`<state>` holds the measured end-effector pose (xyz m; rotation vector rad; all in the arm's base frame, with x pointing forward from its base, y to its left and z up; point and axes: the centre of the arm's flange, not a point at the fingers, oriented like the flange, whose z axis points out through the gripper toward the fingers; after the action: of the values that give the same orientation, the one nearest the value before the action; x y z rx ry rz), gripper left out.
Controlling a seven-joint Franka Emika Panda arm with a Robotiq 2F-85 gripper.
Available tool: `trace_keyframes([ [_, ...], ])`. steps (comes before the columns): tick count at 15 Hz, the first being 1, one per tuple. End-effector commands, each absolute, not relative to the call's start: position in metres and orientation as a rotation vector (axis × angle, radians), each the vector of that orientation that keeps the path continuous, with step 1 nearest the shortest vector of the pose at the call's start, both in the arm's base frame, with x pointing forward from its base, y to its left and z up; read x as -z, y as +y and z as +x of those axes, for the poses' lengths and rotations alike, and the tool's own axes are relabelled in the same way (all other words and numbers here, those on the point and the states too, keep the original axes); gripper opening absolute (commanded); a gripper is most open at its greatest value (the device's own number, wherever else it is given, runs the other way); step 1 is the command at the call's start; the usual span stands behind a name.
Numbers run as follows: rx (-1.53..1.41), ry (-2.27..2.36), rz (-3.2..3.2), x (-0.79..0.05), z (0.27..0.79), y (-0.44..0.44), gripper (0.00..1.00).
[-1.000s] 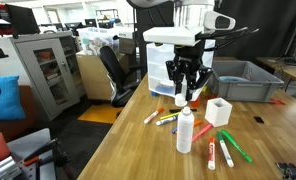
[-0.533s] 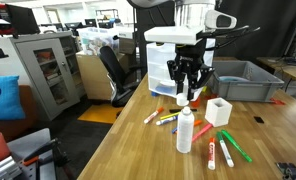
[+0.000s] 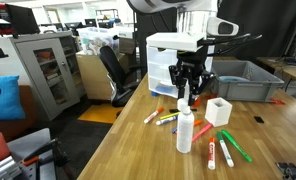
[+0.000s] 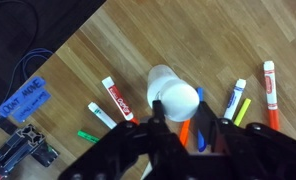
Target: Pick up the lid from the table and close the bottle
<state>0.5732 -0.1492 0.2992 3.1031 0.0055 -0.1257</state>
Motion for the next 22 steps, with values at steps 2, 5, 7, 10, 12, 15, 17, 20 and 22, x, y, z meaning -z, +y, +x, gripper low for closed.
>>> trace_keyframes([
  [2, 0.097, -0.015, 3.101, -0.296, 0.58, -0.154, 0.12],
  [5, 0.092, -0.02, 3.111, -0.293, 0.58, -0.156, 0.12],
  [7, 0.095, -0.023, 3.121, -0.288, 0.581, -0.156, 0.12],
  [10, 0.048, -0.045, 3.145, -0.286, 0.582, -0.157, 0.12],
  [12, 0.028, -0.064, 3.148, -0.287, 0.583, -0.158, 0.12],
  [15, 0.05, -0.08, 3.141, -0.284, 0.581, -0.16, 0.12],
  [17, 0.074, -0.088, 3.134, -0.282, 0.578, -0.161, 0.12],
  [20, 0.082, -0.089, 3.134, -0.28, 0.578, -0.164, 0.12],
  [22, 0.084, -0.084, 3.133, -0.281, 0.579, -0.165, 0.12],
])
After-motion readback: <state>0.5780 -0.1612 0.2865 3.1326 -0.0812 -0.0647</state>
